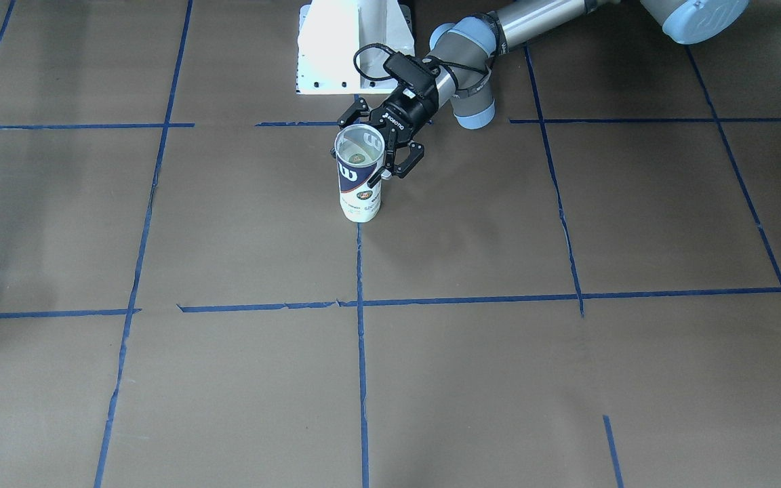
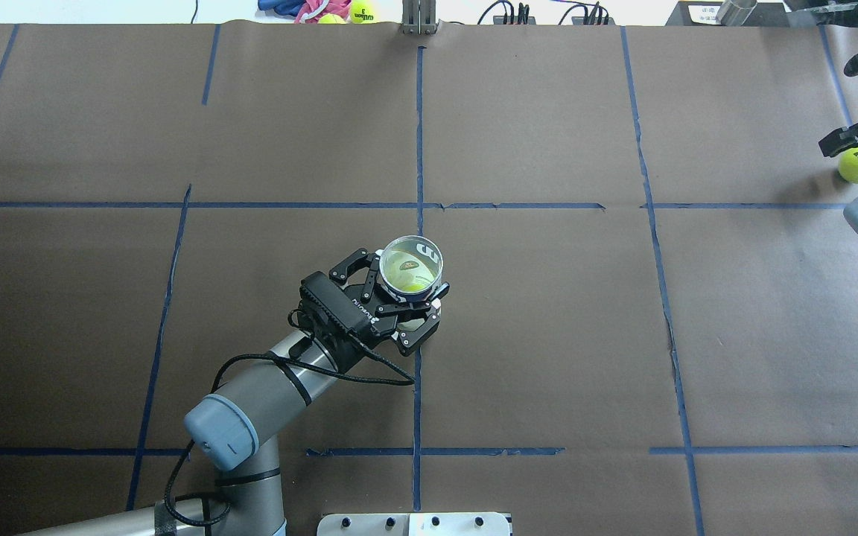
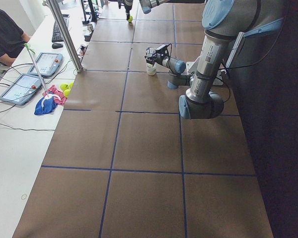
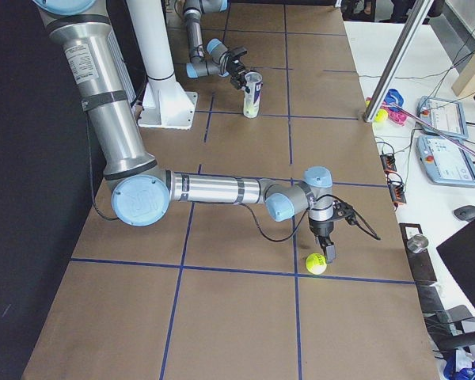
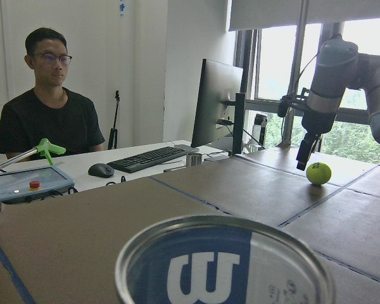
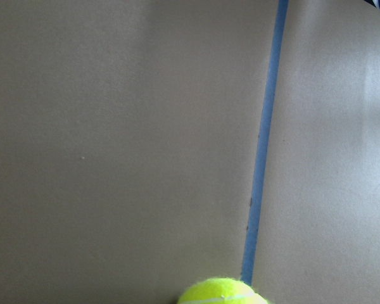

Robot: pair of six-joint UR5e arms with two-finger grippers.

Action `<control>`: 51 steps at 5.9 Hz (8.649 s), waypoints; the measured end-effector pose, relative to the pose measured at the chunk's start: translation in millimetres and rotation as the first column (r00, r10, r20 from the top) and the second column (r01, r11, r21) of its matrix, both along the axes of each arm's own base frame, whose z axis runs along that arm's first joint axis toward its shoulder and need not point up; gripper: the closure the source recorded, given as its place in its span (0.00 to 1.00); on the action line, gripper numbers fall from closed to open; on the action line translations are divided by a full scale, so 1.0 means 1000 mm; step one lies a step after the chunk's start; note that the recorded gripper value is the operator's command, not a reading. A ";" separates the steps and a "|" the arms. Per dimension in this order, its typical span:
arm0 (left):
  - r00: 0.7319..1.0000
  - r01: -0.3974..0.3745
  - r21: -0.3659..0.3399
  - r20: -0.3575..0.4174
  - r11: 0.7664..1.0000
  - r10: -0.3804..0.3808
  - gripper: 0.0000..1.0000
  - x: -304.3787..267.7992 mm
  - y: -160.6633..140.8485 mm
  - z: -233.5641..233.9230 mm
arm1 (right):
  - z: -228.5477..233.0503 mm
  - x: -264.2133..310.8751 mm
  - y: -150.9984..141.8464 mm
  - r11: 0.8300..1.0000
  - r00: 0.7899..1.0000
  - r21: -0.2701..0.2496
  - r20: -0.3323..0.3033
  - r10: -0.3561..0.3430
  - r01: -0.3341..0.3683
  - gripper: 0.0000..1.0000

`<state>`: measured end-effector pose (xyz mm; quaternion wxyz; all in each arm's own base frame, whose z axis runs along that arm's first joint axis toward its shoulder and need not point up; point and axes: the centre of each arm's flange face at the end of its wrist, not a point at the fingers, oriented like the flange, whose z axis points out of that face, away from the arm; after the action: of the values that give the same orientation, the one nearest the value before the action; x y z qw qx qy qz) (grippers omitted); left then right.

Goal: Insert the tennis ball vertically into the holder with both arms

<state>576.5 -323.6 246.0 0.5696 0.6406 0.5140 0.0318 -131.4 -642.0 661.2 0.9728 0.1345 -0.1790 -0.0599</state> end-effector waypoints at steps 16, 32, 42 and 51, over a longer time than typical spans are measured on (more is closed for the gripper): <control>1.000 -0.001 -0.001 0.004 1.000 0.001 0.13 0.000 0.001 0.003 | -0.528 -0.239 0.197 0.950 0.655 -0.312 0.715 0.244 -0.013 0.99; 0.996 0.026 0.018 -0.087 1.000 -0.024 0.00 -0.133 0.020 0.018 | -0.576 -0.257 0.202 0.928 0.576 -0.346 0.734 0.361 -0.141 0.07; 0.929 0.287 -0.153 0.287 0.946 -0.235 0.00 -0.221 -0.087 0.047 | -0.401 -0.096 0.069 0.975 0.799 -0.127 0.557 0.224 -0.184 0.02; 0.849 0.131 -0.932 0.281 0.338 0.447 0.00 -0.397 -0.240 0.195 | -0.276 0.006 0.036 0.988 0.858 -0.141 0.497 0.131 -0.070 0.02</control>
<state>179.5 -563.8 440.9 0.9333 0.1149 0.3373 -0.0451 -125.8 -605.6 385.2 0.9000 0.0970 -0.4231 0.0389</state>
